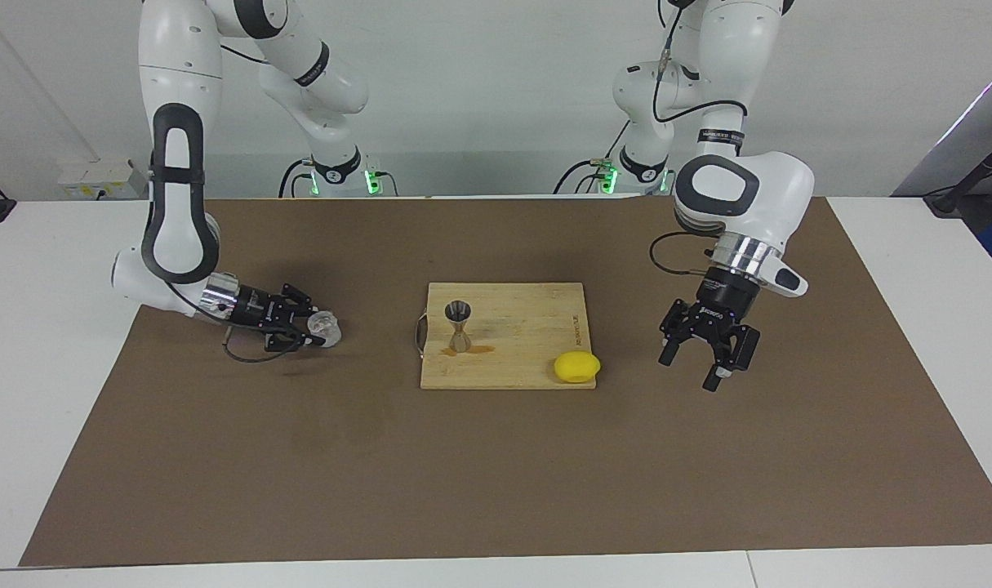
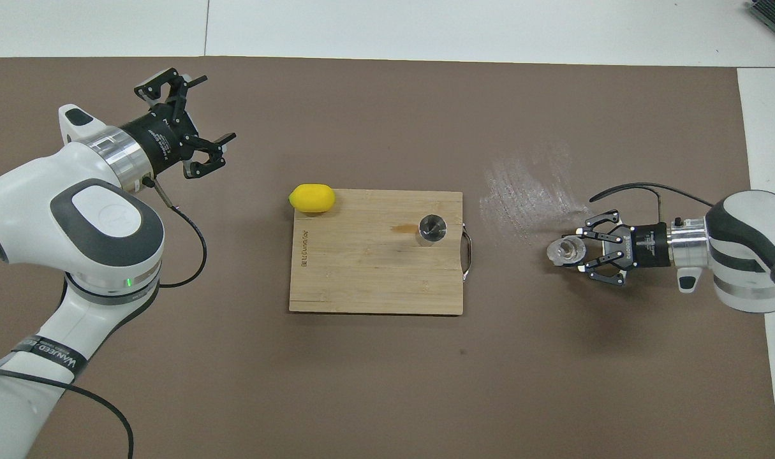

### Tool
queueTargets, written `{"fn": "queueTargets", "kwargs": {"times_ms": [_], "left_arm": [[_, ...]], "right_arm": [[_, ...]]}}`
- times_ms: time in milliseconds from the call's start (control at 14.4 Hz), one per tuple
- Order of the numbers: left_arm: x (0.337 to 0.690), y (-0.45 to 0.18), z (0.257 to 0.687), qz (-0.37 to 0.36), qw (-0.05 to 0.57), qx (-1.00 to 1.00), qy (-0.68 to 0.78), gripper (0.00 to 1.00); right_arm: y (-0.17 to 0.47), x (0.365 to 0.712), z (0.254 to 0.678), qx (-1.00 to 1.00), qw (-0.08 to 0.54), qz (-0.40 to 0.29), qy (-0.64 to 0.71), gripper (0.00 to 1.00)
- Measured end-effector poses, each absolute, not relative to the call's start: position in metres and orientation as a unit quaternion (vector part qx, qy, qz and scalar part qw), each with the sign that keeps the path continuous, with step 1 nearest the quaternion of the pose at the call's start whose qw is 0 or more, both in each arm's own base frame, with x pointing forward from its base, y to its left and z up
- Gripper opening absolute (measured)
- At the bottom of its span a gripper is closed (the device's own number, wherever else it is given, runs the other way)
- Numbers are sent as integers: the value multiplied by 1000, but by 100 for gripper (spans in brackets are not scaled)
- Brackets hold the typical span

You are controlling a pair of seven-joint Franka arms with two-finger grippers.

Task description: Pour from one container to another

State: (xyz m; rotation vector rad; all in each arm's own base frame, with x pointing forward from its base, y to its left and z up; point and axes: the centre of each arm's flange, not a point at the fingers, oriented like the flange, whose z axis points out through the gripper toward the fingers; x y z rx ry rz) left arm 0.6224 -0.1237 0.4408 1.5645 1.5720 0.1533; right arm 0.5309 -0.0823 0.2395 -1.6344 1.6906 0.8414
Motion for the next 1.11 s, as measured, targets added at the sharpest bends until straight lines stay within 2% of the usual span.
{"fn": "queueTargets", "kwargs": {"times_ms": [208, 416, 624, 832, 1109], "left_arm": [[631, -119, 452, 101, 392, 722, 562, 100], [643, -102, 469, 115, 321, 801, 491, 100], [643, -89, 480, 114, 218, 875, 418, 100], [627, -89, 495, 112, 114, 935, 317, 100], [591, -55, 533, 73, 43, 986, 143, 100]], "right_arm": [[-69, 537, 261, -626, 316, 313, 640, 50], [-18, 549, 309, -633, 303, 295, 648, 50], [19, 556, 339, -633, 294, 275, 661, 50], [45, 568, 362, -641, 267, 255, 673, 50], [71, 583, 387, -652, 247, 227, 680, 50]]}}
